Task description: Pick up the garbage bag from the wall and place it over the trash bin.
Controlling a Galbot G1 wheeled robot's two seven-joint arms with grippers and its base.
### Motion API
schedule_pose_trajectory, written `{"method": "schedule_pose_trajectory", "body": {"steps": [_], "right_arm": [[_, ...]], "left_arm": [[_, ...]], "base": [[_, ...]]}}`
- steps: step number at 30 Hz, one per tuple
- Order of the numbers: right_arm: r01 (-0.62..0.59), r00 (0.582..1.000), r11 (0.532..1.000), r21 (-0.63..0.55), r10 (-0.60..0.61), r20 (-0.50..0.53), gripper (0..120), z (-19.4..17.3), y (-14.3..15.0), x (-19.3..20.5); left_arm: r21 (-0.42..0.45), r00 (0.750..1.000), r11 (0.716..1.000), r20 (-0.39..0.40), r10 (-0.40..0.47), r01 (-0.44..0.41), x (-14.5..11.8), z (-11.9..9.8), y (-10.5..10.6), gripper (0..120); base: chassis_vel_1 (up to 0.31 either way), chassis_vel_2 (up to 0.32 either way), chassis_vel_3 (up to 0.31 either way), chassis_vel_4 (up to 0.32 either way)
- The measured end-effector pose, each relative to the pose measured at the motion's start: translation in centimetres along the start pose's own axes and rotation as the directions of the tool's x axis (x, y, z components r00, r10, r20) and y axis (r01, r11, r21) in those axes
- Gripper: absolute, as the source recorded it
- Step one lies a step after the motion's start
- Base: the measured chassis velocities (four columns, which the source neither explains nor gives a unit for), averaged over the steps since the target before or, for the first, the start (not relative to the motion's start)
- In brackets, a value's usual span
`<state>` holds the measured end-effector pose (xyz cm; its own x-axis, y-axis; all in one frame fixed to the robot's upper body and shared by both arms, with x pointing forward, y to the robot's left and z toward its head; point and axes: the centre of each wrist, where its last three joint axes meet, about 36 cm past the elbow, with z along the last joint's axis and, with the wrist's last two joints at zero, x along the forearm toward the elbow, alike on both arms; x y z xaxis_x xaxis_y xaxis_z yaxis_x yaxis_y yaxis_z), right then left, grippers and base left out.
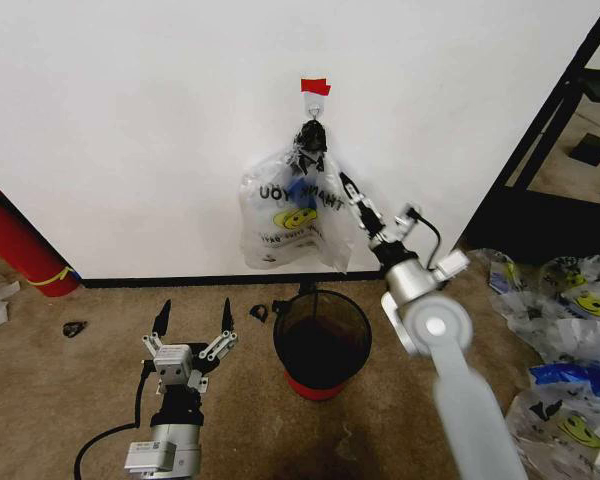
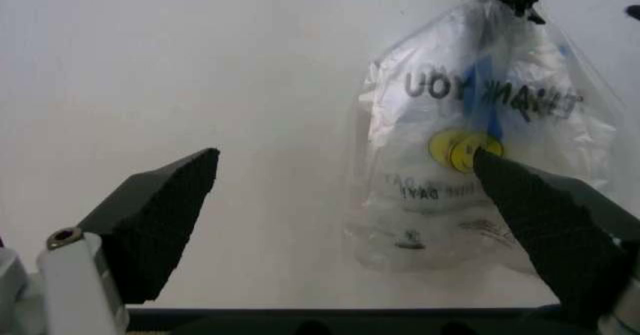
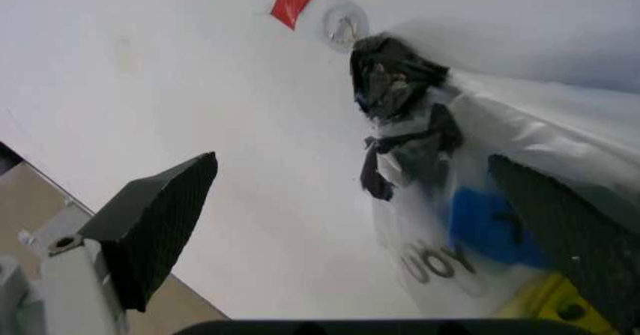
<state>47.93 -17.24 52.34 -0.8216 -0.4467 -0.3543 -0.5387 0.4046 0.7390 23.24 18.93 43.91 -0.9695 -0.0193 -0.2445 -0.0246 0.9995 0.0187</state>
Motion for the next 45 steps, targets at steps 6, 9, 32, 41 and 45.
{"method": "schedule_pose_trajectory", "body": {"steps": [6, 9, 32, 41, 45], "right_arm": [[-0.006, 1.000, 1.000, -0.001, 0.006, -0.020, 100, 0.3, -0.5, -3.7], [-0.016, 1.000, 1.000, 0.002, 0.016, -0.020, 100, 0.2, -0.8, -4.7], [-0.059, 0.998, 0.998, 0.020, 0.059, -0.026, 37, 0.9, -3.3, -7.6], [-0.069, 0.996, 0.997, 0.047, 0.071, -0.049, 1, 0.8, -4.0, -7.8], [-0.072, 0.996, 0.996, 0.049, 0.075, -0.049, 0, 0.9, -4.1, -7.9]], "left_arm": [[-0.001, 1.000, 1.000, 0.001, -0.007, 0.007, -0.1, 0.1, 0.1, 100], [0.001, 1.000, 1.000, -0.002, -0.011, 0.011, -0.1, 0.2, 0.1, 100], [0.010, 0.999, 0.999, 0.020, -0.036, 0.035, -0.3, -0.3, 0.3, 100], [0.011, 0.999, 0.999, 0.024, -0.034, 0.033, -0.3, -0.5, 0.3, 100], [0.013, 0.999, 0.999, 0.025, -0.038, 0.037, -0.3, -0.6, 0.4, 100]], "base": [[0.000, 0.000, 0.000, 0.000], [0.000, 0.000, 0.000, 0.000], [0.000, 0.000, 0.000, 0.000], [0.000, 0.000, 0.000, 0.000], [0.000, 0.000, 0.000, 0.000]]}}
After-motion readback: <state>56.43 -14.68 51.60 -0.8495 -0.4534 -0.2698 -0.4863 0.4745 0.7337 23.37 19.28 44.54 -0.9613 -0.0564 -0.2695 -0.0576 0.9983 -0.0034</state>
